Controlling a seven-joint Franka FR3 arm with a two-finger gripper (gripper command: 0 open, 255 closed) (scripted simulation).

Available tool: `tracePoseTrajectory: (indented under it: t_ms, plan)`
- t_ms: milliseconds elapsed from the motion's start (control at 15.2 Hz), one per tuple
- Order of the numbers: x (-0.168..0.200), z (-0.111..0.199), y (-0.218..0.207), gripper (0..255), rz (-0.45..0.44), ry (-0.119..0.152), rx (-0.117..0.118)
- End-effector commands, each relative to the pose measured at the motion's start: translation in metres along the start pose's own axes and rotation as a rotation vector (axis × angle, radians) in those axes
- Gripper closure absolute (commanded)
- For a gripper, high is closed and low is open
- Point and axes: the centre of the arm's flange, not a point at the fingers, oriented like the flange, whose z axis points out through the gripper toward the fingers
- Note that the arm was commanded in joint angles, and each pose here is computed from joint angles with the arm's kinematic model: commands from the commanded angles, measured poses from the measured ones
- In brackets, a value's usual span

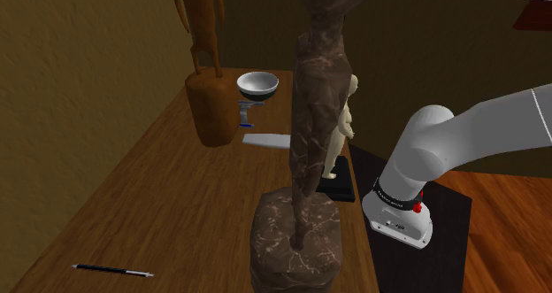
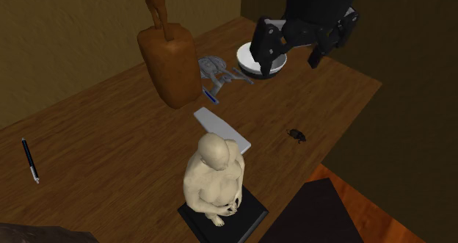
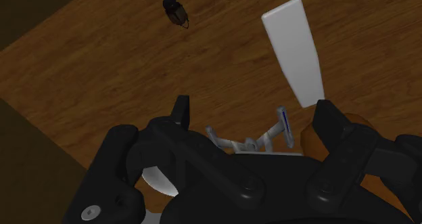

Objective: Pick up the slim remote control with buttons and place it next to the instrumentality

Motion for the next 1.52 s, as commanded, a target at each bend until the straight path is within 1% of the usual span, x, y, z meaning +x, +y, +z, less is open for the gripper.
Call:
tracePoseTrajectory:
  t_ms: [0, 726, 1386, 1452]
  plan:
    - [0.000, 0.000, 0.000, 0, 0.000, 0.000, 0.000]
    - [0.050, 0.126, -0.060, 0, -0.262, -0.076, 0.017]
    - [0.072, 0.243, -0.124, 0, -0.500, -0.145, 0.032]
    - [0.073, 0.244, -0.125, 0, -0.502, -0.146, 0.033]
